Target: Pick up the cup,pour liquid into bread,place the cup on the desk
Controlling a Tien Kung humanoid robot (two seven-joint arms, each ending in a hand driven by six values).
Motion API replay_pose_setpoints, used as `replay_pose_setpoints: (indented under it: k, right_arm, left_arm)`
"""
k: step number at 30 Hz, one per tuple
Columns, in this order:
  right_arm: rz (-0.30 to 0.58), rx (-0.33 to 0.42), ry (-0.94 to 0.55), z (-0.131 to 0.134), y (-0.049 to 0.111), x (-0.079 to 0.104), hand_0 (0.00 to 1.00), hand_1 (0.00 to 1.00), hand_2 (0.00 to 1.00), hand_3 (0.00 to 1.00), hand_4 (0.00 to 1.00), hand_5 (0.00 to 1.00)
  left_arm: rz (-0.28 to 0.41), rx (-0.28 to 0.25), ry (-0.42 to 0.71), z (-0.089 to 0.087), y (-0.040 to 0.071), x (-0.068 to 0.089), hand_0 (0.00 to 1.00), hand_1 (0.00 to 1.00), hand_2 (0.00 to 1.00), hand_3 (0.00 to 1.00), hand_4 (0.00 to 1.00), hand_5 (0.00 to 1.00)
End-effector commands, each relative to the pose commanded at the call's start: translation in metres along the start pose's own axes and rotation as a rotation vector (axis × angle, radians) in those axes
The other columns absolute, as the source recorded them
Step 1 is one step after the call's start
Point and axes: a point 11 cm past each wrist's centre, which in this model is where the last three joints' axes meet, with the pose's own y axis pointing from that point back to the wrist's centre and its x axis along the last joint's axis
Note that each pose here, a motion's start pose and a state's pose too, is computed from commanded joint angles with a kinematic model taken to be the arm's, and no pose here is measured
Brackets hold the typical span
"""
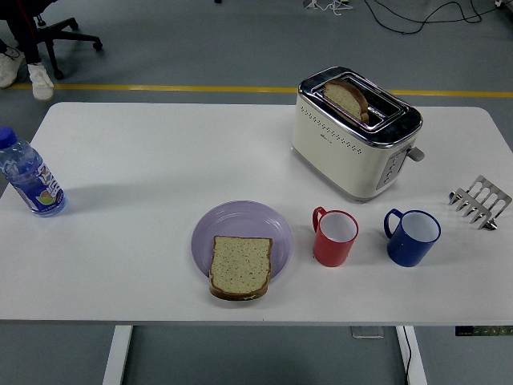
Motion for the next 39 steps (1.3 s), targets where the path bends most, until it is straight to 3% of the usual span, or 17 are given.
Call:
replay_pose_setpoints:
  k: [4, 5, 10, 11, 16, 17, 22, 23, 28, 29, 39]
  right_arm:
    - [0.044, 0.007, -0.029, 0.0, 0.0, 0.003, 0.471, 0.432, 0.548, 0.619, 0.783, 0.65]
    - [0.048, 0.007, -0.032, 0.0, 0.0, 0.004, 0.369, 0.32, 0.468, 0.487, 0.752, 0.588]
    - [0.085, 0.025, -0.083, 0.002, 0.0, 0.004, 0.369, 0.32, 0.468, 0.487, 0.752, 0.588]
    - [0.089, 0.031, -0.083, 0.001, 0.001, 0.004, 0.271, 0.184, 0.35, 0.355, 0.746, 0.576]
    - [0.082, 0.035, -0.087, 0.0, 0.0, 0.002, 0.271, 0.184, 0.35, 0.355, 0.746, 0.576]
    - [0.083, 0.033, -0.087, 0.001, 0.0, 0.002, 0.254, 0.142, 0.314, 0.37, 0.664, 0.392]
    - [0.067, -0.032, -0.089, 0.012, 0.001, 0.0, 0.254, 0.142, 0.314, 0.37, 0.664, 0.392]
    - [0.065, -0.037, -0.089, 0.012, 0.001, 0.0, 0.399, 0.322, 0.462, 0.467, 0.677, 0.409]
    - [-0.03, -0.179, -0.235, 0.021, -0.001, -0.006, 0.399, 0.322, 0.462, 0.467, 0.677, 0.409]
    - [-0.034, -0.189, -0.273, 0.021, -0.001, -0.006, 0.473, 0.431, 0.546, 0.521, 0.704, 0.443]
    - [0.008, -0.207, -0.661, 0.016, -0.009, 0.008, 0.489, 0.446, 0.564, 0.533, 0.704, 0.436]
  left_arm:
    - [-0.001, -0.002, -0.001, 0.001, 0.0, 0.0, 0.641, 0.666, 0.678, 0.567, 0.379, 0.998]
    - [-0.001, -0.002, -0.002, 0.001, 0.0, 0.0, 0.641, 0.666, 0.678, 0.567, 0.379, 0.998]
    - [-0.002, -0.004, 0.0, 0.003, 0.0, 0.0, 0.641, 0.666, 0.678, 0.567, 0.379, 0.998]
    - [-0.002, -0.005, 0.001, 0.003, 0.0, 0.0, 0.641, 0.666, 0.678, 0.567, 0.38, 0.998]
    - [0.0, -0.006, 0.003, 0.004, 0.0, 0.002, 0.641, 0.666, 0.678, 0.567, 0.38, 0.998]
    - [0.001, -0.006, 0.003, 0.004, 0.0, 0.002, 0.641, 0.666, 0.678, 0.567, 0.379, 0.998]
    - [0.002, -0.008, 0.01, 0.005, 0.0, 0.003, 0.641, 0.666, 0.678, 0.567, 0.379, 0.998]
    - [0.002, -0.008, 0.01, 0.005, 0.0, 0.003, 0.641, 0.666, 0.678, 0.567, 0.38, 0.998]
    - [0.002, -0.01, 0.013, 0.005, 0.0, 0.002, 0.641, 0.666, 0.678, 0.567, 0.38, 0.998]
    - [0.002, -0.01, 0.015, 0.005, 0.0, 0.002, 0.641, 0.666, 0.678, 0.568, 0.381, 0.998]
    - [-0.003, -0.011, 0.022, 0.006, 0.0, -0.001, 0.641, 0.665, 0.678, 0.568, 0.381, 0.998]
